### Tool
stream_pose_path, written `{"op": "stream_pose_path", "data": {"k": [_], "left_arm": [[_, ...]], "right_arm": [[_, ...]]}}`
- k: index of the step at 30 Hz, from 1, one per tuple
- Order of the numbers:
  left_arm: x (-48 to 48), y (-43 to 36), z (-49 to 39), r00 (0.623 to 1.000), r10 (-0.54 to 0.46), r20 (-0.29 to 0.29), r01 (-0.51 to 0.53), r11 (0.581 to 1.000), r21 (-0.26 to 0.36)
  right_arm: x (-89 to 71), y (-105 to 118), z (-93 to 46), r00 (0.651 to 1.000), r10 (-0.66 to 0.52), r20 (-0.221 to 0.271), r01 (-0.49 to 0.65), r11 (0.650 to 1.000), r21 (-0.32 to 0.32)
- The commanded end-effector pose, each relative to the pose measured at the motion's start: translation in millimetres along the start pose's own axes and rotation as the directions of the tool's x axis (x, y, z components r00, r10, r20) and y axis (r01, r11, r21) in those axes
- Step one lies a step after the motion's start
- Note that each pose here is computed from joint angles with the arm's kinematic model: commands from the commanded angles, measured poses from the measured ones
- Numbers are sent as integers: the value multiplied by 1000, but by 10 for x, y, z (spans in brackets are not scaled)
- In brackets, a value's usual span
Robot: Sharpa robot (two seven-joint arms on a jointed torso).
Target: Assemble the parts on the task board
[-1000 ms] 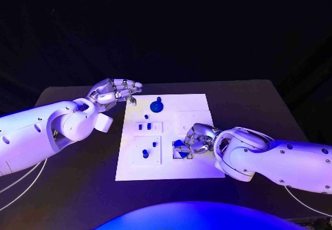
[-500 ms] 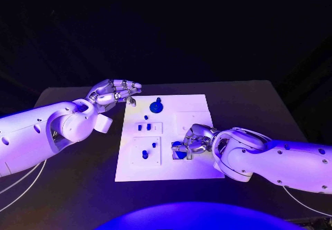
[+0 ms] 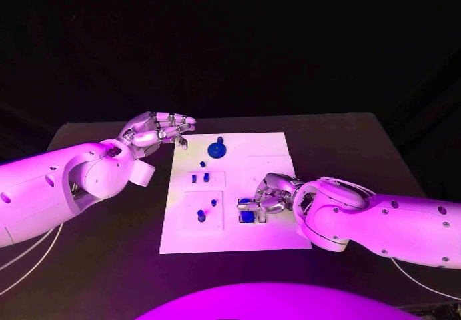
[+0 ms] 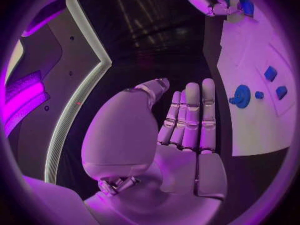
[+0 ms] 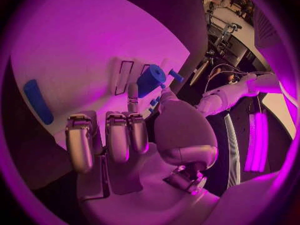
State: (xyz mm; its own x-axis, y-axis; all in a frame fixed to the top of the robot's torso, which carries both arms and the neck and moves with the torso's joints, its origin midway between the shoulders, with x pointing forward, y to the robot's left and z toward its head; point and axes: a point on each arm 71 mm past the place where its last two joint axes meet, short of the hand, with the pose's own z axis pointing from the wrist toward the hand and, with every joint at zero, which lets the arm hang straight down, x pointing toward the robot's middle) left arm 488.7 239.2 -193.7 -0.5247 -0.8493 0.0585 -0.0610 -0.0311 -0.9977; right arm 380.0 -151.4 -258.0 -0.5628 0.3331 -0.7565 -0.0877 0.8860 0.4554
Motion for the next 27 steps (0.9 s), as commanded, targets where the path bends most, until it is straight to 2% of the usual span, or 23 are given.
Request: {"op": "stream_pose_path", "data": {"k": [1,6,14,27], "left_arm": [[20,-6,4,1000,-13,-17,13,1000,3],[18,-5,4,1000,-13,-17,13,1000,3],[12,-2,5,1000,-13,-15,13,1000,2],[11,22,6,1000,-16,-14,16,1000,-4]], "right_arm": [[6,9,0,999,-44,-1,44,999,-11],[-2,14,-31,999,-46,9,46,999,-28],[-21,0,-154,1000,-23,14,24,998,-64],[-2,-113,-297,997,38,-72,-40,999,-24]]}}
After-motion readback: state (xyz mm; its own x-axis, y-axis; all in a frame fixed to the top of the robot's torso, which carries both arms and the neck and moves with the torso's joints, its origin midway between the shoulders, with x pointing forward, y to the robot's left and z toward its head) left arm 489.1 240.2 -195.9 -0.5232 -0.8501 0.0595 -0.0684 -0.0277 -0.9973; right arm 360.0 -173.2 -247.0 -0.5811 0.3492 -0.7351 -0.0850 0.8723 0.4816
